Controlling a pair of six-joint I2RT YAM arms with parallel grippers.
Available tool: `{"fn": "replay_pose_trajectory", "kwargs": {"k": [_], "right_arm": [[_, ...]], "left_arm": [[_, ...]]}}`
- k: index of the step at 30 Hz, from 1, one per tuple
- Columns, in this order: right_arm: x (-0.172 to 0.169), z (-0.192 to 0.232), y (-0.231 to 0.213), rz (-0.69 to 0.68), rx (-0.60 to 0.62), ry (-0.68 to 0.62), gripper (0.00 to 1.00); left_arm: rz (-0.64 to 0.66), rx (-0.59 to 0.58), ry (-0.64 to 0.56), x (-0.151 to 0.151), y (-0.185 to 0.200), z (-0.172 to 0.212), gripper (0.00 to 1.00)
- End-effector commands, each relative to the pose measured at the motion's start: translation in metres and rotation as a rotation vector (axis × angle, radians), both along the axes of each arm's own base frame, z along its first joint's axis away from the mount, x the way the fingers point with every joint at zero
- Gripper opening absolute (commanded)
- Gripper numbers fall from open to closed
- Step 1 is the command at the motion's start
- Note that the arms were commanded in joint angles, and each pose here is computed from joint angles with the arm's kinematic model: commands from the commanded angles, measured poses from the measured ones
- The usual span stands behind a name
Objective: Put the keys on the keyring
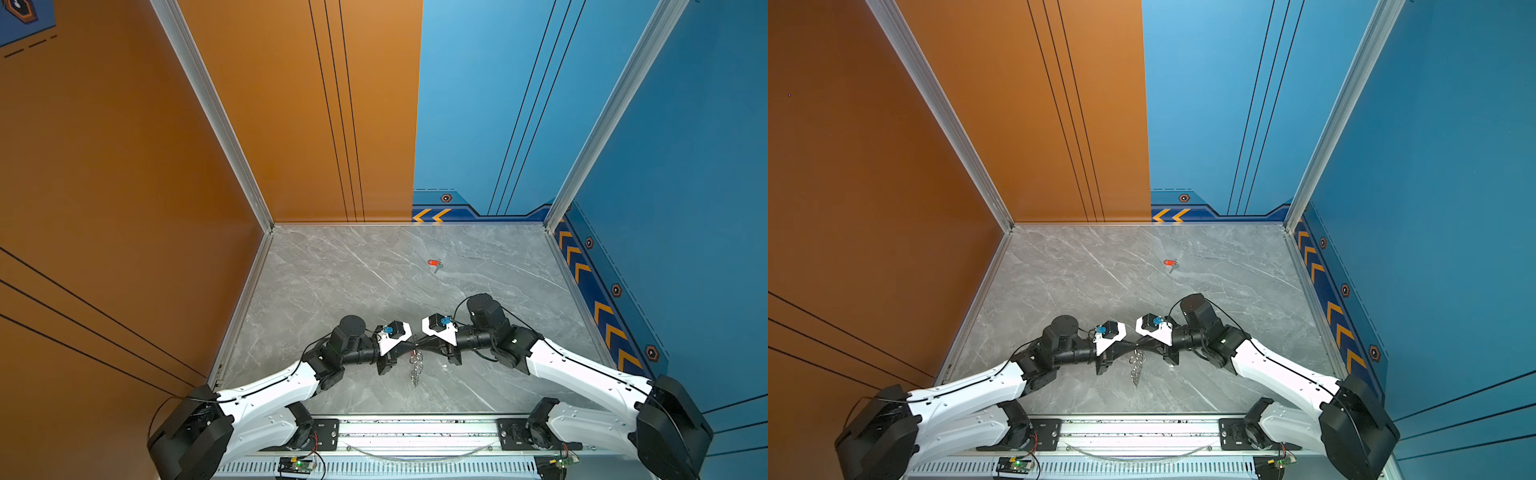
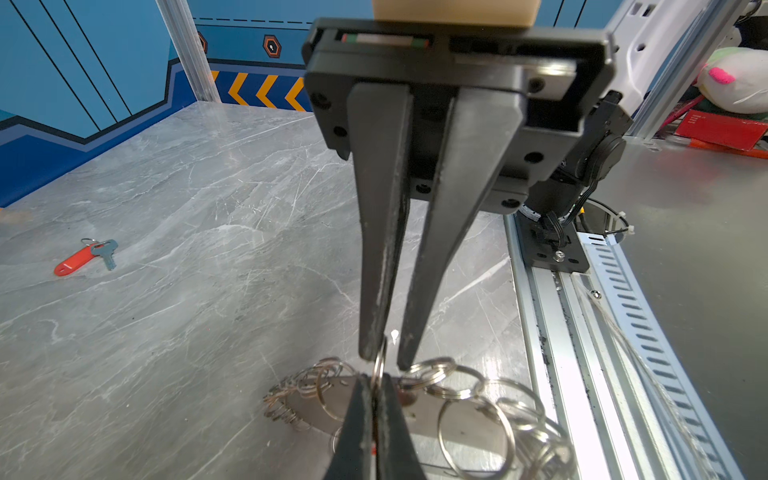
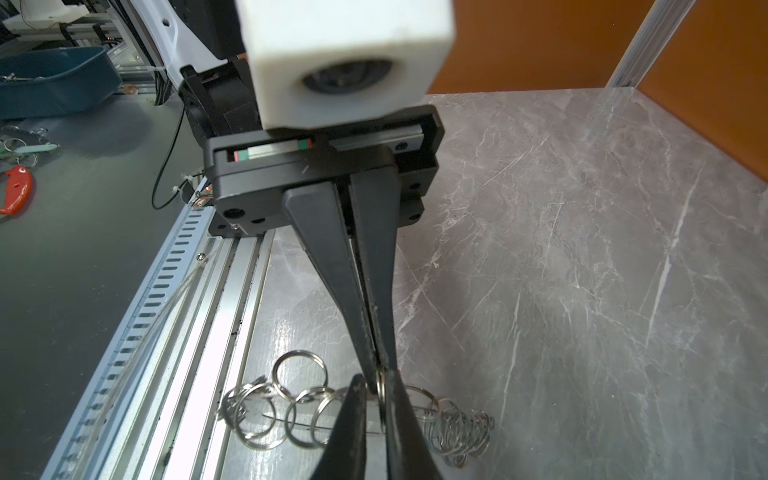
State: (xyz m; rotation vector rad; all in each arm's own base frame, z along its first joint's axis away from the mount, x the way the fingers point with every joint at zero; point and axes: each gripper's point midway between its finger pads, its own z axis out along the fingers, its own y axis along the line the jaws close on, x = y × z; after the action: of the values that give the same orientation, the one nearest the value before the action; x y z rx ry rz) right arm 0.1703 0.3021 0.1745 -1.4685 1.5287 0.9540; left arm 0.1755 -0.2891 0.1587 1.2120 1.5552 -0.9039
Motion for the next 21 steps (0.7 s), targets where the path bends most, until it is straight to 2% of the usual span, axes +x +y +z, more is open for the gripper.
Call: {"fn": "replay_pose_trajectory", "kwargs": {"k": [1,7,14,21], "right_arm": [[-0.0020,0.0021,0.0029,0.018,-0.013,0.015,0.10],[0.0012,-0.0032,0.0015,0.001,-0.036,0.007,0.15],[0.0043,-0.0059,0.0027,-0.006,-0.046,0.012,0.15],[0.0031,-0.0035,0.0040,0.005,-0.041,0.016,0.04]], "left_arm": [[-0.017,-0.032,-0.038,0.0004,-0.0040,0.0154,0.00],[-0.018,-0.036,-0.043,-0.0003,-0.0038,0.0171,0.00],[-0.020,-0.036,-0.044,-0.0002,-0.0039,0.0174,0.00],[-0.021,-0.031,-0.037,0.0003,-0.0048,0.0152,0.00]]}}
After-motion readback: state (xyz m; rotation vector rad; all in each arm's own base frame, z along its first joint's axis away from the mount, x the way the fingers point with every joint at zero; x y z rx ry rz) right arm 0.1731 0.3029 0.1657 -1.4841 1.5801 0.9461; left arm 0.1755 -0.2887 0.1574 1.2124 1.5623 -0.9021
